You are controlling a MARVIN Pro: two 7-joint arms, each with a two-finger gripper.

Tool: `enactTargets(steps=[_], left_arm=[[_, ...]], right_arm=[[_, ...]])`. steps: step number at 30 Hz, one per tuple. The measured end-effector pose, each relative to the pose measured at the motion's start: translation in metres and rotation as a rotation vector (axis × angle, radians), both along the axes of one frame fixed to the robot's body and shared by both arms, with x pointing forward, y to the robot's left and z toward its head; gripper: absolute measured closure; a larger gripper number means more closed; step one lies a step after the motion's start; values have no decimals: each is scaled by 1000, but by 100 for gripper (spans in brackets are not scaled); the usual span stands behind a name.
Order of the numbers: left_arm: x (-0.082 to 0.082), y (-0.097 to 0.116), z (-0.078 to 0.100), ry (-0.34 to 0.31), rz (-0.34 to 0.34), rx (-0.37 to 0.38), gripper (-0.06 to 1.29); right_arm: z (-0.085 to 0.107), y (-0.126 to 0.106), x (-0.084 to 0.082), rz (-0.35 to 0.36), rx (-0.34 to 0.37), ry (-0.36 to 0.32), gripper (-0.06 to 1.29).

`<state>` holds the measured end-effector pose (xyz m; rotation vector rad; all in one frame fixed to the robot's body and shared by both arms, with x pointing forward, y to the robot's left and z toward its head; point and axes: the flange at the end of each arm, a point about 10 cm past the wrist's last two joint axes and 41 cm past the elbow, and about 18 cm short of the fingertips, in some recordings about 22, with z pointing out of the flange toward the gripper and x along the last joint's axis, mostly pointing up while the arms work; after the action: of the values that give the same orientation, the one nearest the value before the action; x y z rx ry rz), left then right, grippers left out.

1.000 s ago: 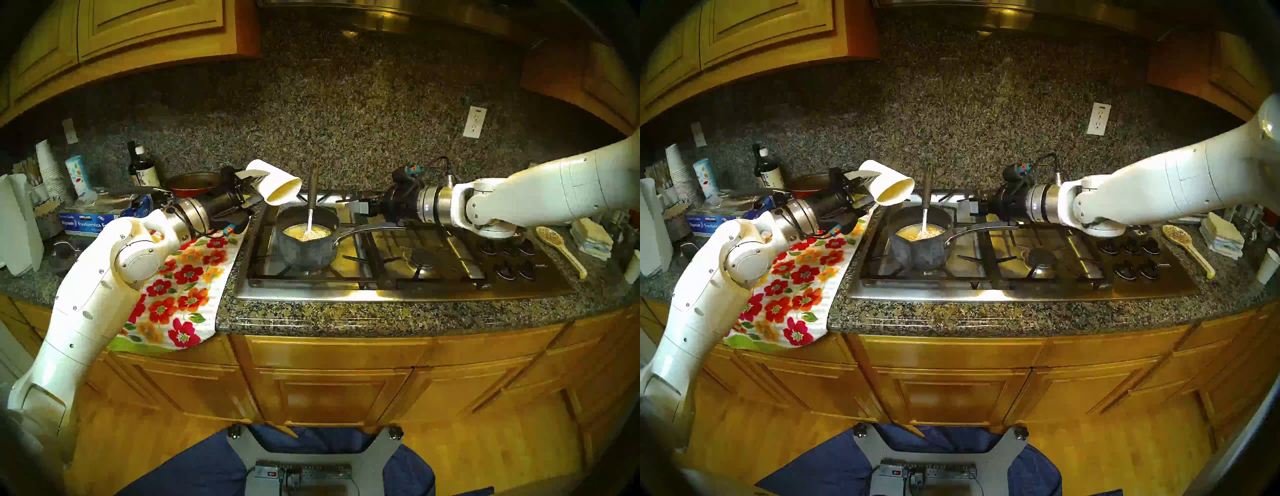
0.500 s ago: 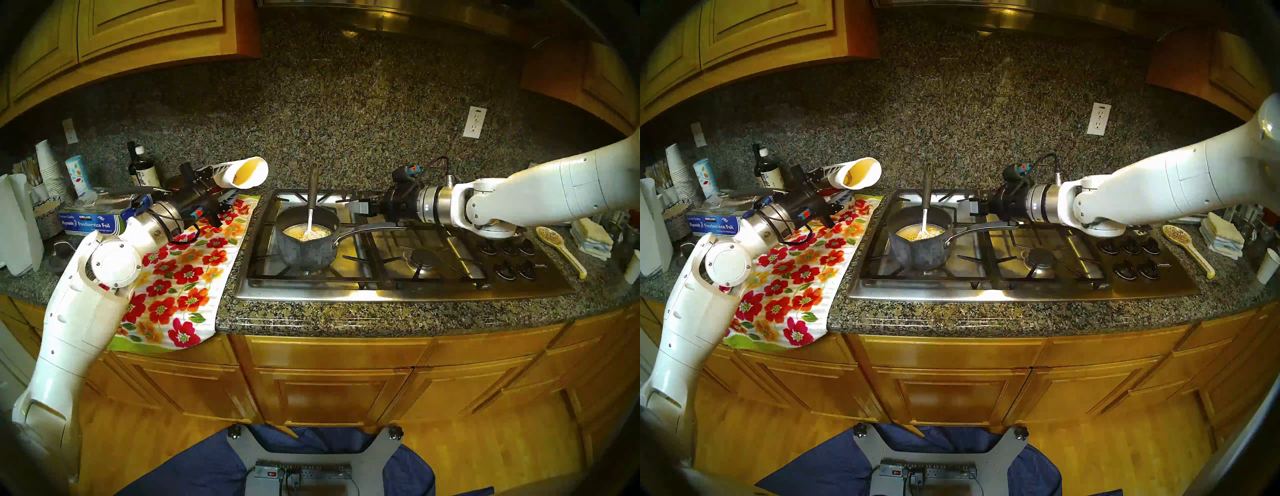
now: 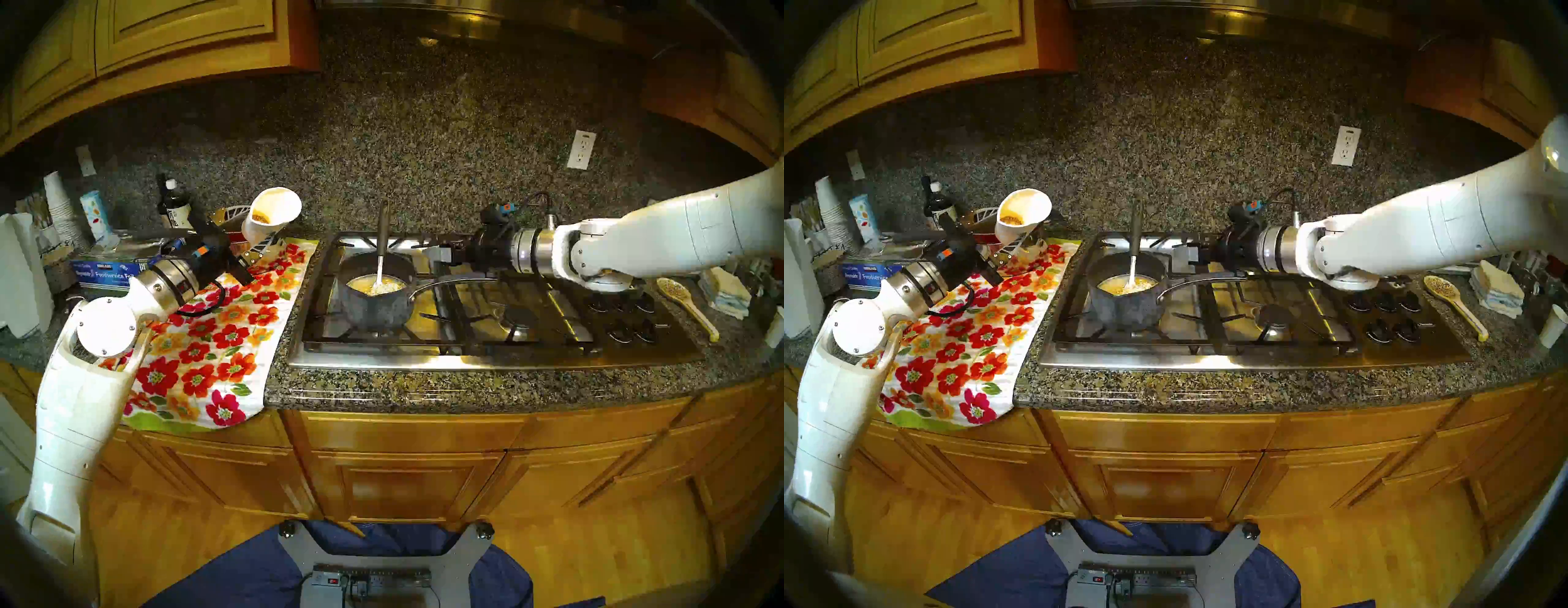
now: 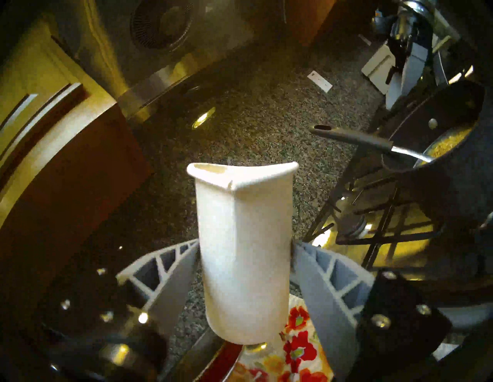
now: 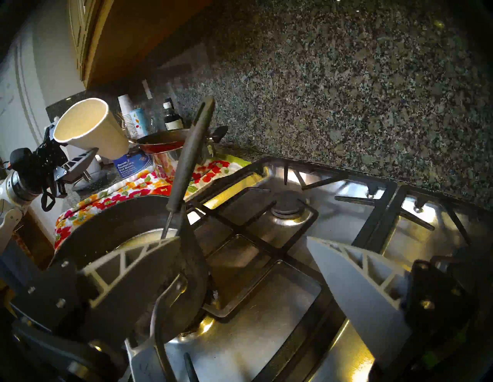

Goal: Pour oats into pot and stir with a spoon

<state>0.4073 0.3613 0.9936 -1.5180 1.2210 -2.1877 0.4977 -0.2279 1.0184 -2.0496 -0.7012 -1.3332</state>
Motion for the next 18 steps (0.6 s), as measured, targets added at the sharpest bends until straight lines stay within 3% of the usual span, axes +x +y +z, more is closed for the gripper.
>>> enactTargets(steps=[3, 9, 18], left_arm=[[-14, 10, -3, 68, -29, -75, 45], [-34, 24, -11, 107, -66, -159, 45], [-63, 38, -54, 156, -118, -275, 44]], right_arm=[[0, 0, 0, 0, 0, 0, -1], [0, 0, 0, 0, 0, 0, -1], [0, 0, 0, 1, 0, 0, -1]])
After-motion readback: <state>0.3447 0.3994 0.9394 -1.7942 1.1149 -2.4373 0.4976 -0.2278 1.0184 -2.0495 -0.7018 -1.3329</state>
